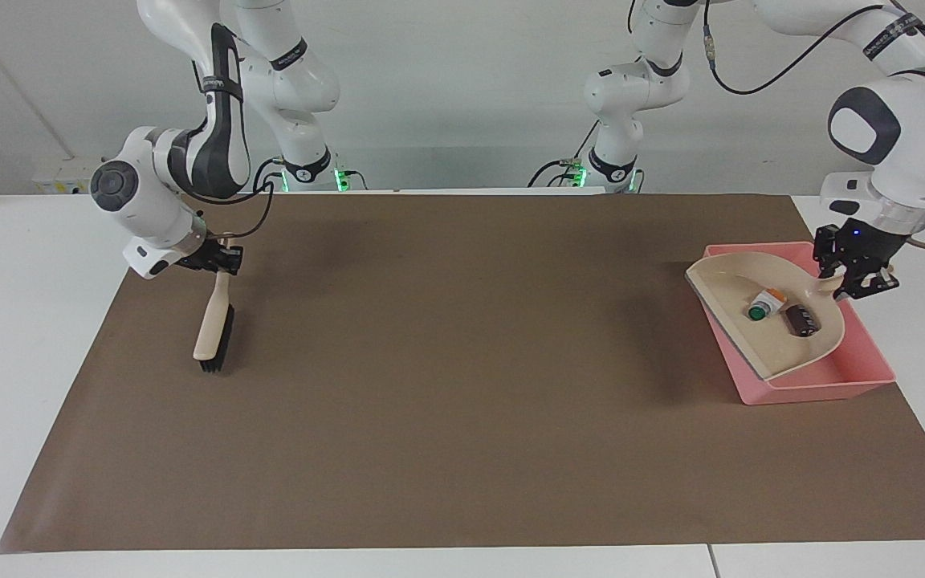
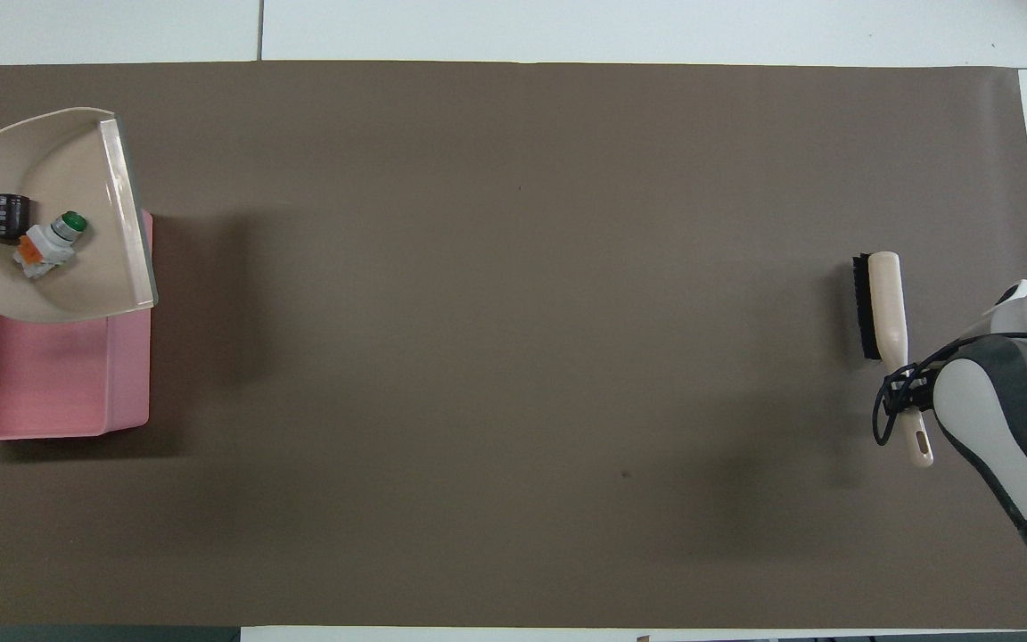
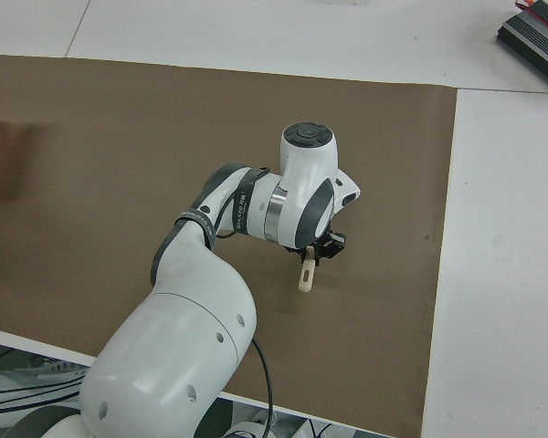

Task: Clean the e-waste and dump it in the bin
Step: 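Tip the dustpan over the pink bin with the left gripper to dump the component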

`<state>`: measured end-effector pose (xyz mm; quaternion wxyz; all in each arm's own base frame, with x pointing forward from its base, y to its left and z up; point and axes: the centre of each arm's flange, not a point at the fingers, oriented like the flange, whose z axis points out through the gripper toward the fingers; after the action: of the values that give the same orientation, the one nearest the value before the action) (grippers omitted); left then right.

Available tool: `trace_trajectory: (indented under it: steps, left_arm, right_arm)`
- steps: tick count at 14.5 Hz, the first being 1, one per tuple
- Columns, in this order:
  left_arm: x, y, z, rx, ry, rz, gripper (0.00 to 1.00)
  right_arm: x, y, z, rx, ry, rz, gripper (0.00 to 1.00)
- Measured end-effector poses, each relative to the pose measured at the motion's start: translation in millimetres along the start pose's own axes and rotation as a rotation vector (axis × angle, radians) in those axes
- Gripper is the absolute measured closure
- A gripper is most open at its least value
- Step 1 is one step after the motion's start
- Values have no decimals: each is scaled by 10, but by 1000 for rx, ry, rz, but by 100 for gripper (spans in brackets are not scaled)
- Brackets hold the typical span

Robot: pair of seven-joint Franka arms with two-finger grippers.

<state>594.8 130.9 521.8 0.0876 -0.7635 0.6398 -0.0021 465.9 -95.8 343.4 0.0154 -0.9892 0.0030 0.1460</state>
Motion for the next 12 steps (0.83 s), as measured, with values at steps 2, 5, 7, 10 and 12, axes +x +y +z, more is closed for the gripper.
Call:
trace_trajectory:
  steps: [2,5,7,10,12]
  left_arm:
    - [-296,-35,33,33,-43,-24,67]
    - [-534,-76,68,70,-161,11,67]
    - [-546,-100,112,105,-247,71,67]
    - [-514,-94,232,131,-353,168,67]
    - [-489,-100,241,142,-442,207,67]
  right_arm:
    - [-34,60,68,3,7,11,74]
    - [-100,109,159,7,10,24,74]
    - [-119,120,166,7,11,28,74]
    - [-133,114,161,6,13,27,74]
    - [-135,111,158,6,14,24,74]
